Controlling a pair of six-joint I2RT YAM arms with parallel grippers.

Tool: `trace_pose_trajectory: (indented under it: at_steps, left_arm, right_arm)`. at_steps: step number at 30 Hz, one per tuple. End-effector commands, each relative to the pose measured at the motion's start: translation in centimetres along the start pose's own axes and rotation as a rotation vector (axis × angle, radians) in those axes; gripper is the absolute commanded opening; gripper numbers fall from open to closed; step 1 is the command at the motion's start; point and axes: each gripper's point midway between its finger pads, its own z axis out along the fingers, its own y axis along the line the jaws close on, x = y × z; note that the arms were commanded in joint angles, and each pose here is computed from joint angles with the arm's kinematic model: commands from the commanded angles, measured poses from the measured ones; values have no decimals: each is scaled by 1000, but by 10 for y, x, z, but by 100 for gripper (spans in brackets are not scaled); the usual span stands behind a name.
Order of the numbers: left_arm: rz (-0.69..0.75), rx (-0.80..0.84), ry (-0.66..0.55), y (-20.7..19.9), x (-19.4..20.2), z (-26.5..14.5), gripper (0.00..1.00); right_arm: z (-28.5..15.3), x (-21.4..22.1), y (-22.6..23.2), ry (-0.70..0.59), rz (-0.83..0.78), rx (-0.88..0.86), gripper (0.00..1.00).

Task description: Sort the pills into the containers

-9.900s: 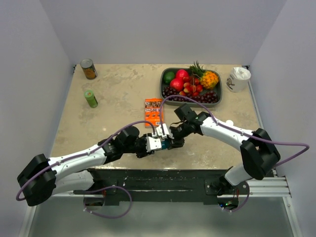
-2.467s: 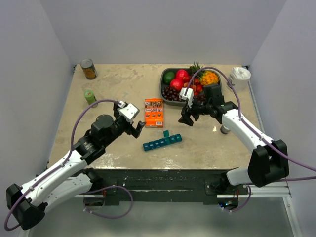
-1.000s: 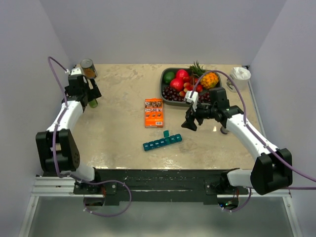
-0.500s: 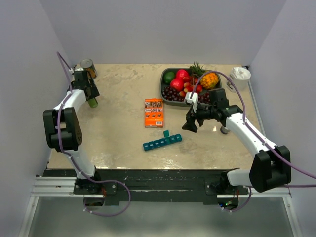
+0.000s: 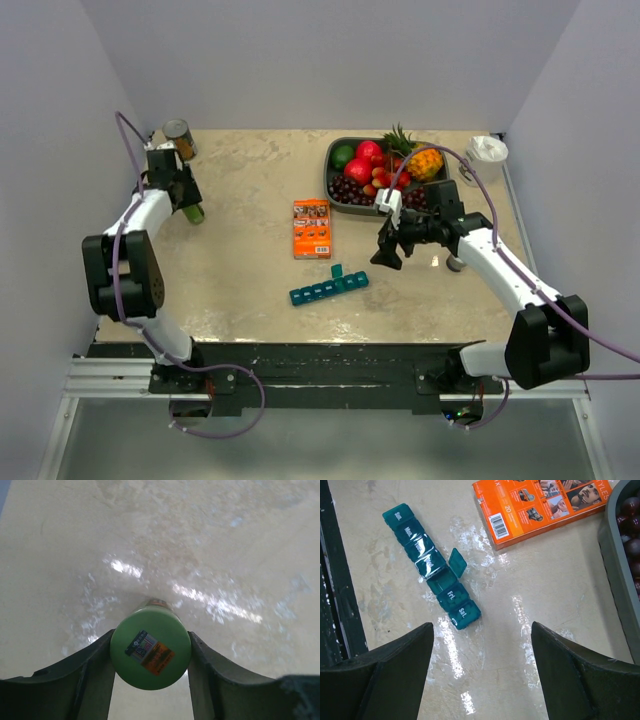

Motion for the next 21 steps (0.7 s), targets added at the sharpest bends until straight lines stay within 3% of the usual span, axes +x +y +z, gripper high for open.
trace_pose_trajectory:
  at_steps: [1, 5, 12, 17, 21]
  left_arm:
    - [61, 257, -142, -42, -23, -74, 0]
    - [173, 493, -189, -95, -5, -135, 0]
    - [309, 1045, -204, -188, 58, -238, 0]
    - [341, 1270, -209, -225, 102, -287, 0]
    - [315, 1357, -224, -240, 123, -308, 0]
  right_arm:
    - [-5, -9, 9, -34, -68, -48, 81]
    - [-7, -13, 19, -55, -101, -88, 81]
    - [-26, -23, 27, -30, -222, -108, 83]
    - [-35, -31, 43, -34, -204, -170, 83]
    - [-37, -35, 55, -61, -179, -208, 84]
